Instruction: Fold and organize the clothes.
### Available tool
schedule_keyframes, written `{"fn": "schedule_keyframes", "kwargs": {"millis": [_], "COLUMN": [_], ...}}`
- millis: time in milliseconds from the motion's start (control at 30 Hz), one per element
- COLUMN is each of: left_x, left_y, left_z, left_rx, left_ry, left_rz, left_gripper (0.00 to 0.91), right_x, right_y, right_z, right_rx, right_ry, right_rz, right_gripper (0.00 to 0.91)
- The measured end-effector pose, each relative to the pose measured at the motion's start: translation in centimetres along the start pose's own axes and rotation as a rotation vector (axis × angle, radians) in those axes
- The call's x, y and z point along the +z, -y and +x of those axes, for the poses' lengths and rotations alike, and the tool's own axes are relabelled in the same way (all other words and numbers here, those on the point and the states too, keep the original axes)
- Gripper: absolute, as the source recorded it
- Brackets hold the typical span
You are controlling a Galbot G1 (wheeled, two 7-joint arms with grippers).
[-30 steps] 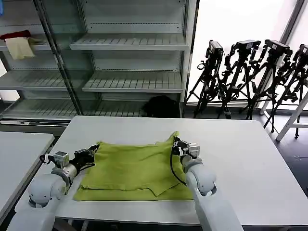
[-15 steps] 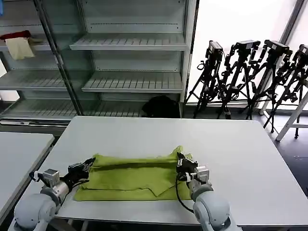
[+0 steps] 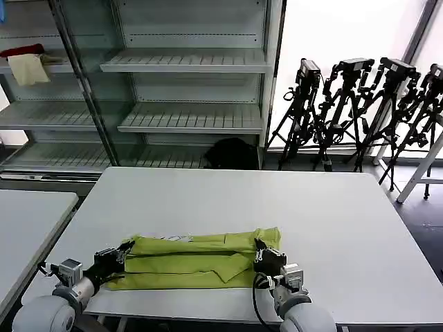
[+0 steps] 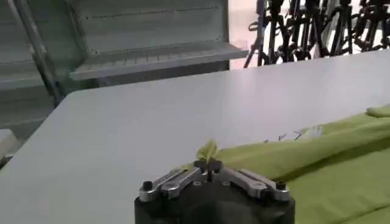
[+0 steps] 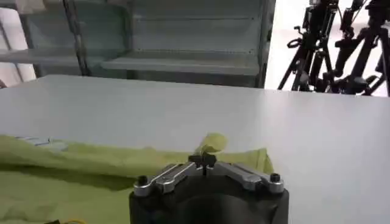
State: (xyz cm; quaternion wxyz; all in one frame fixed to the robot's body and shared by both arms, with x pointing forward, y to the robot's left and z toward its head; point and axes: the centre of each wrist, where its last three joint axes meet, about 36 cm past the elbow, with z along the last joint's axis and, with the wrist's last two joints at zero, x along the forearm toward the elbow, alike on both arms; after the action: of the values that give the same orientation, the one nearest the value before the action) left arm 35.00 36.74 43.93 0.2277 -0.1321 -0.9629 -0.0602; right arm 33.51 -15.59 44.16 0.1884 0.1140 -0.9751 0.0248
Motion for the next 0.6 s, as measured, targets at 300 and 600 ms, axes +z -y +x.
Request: {"fn": "schedule_keyframes", "kwargs": {"millis": [300,600], "left_x": [0.4,-0.2], "left_y": [1.1,2.4], "left_z": [0.2,0.4], "left_rx": [-0.013,-0.025], "left_ry": [-0.003,0.028], "left_rz": [-0.025,-0.02], "left_gripper": [0.907,0.907], "right_x": [1.0,1.5], "right_y": [-0.5,-0.4], "right_z": [0.3,0.6], "right_rx": [0.055,0.16], "right_ry": [-0.018,-0.015], "right_rz": [0.066,0.189], "right_gripper": [0.907,0.907]}}
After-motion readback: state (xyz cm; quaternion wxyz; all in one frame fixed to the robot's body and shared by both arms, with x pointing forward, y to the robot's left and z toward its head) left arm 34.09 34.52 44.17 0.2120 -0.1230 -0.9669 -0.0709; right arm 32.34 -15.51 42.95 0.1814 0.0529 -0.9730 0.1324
